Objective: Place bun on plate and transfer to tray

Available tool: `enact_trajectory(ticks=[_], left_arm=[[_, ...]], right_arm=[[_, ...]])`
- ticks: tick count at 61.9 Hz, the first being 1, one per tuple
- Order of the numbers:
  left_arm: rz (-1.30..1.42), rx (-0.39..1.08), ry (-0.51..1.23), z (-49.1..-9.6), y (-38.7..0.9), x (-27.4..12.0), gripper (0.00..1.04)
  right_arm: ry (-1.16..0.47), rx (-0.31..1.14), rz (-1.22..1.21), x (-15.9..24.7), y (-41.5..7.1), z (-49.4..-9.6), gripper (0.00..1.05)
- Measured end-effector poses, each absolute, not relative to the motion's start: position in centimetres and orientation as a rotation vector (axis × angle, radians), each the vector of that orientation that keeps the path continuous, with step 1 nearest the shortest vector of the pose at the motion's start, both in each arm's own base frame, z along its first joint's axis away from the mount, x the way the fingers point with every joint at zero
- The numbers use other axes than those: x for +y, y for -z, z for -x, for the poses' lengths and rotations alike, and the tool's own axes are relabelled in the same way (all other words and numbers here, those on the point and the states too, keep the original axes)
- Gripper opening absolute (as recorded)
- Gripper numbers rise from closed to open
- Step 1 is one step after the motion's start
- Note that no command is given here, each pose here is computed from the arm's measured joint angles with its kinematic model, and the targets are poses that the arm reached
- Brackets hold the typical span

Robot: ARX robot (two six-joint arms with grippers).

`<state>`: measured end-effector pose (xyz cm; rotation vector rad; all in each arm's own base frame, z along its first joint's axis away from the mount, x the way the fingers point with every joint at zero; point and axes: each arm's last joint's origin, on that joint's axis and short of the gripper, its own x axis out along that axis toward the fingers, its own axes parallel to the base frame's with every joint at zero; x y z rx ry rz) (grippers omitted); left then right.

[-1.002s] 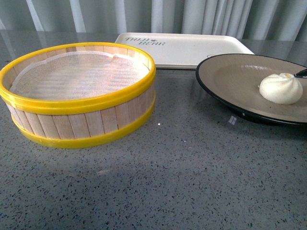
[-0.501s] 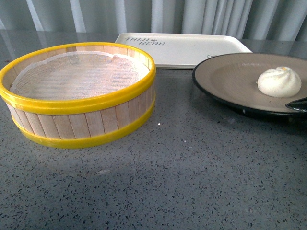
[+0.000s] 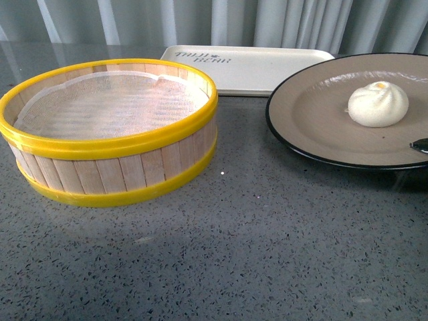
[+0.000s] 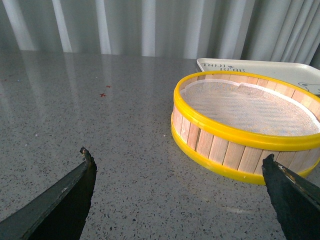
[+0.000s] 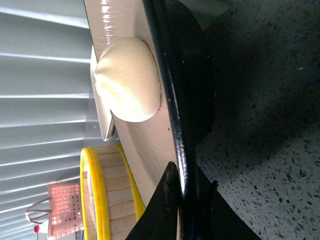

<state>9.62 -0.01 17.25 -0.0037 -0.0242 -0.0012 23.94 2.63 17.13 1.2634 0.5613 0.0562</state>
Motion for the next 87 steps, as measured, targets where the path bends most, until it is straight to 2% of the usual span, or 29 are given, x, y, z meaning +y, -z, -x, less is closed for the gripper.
enact_trajectory(ticks=[25,36,54,64,74,87], left_arm=[[0.004,-0.024,0.001,-9.6,-17.2,0.0,0.98],[0.004,-0.024,0.001,-9.6,-17.2,0.0,0.98],[0.004,-0.024,0.001,-9.6,-17.2,0.0,0.98],[0.004,-0.024,0.001,-9.6,-17.2,0.0,0.98],[0.004,-0.024,0.002,-9.6,-17.2,0.0,0.98],[0.004,-0.024,0.001,-9.6,-17.2,0.0,0.98]], right_arm=[[-0.058,0.284,-1.439,1.1,-19.4,-22.9,0.03],[-0.041,0.277,-1.5,0.4,-19.7,-24.1,0.03],[-0.054,0.333,-1.528,0.1,-22.4,-30.0,0.03],[-0.017,0.383,-1.513,0.1,-23.8,-35.1,0.03],[-0.008,0.466,-1.467,0.6,-23.7,-40.7,0.03],[-0.051,0.548,-1.442,2.0,-22.8,-44.0,0.03]])
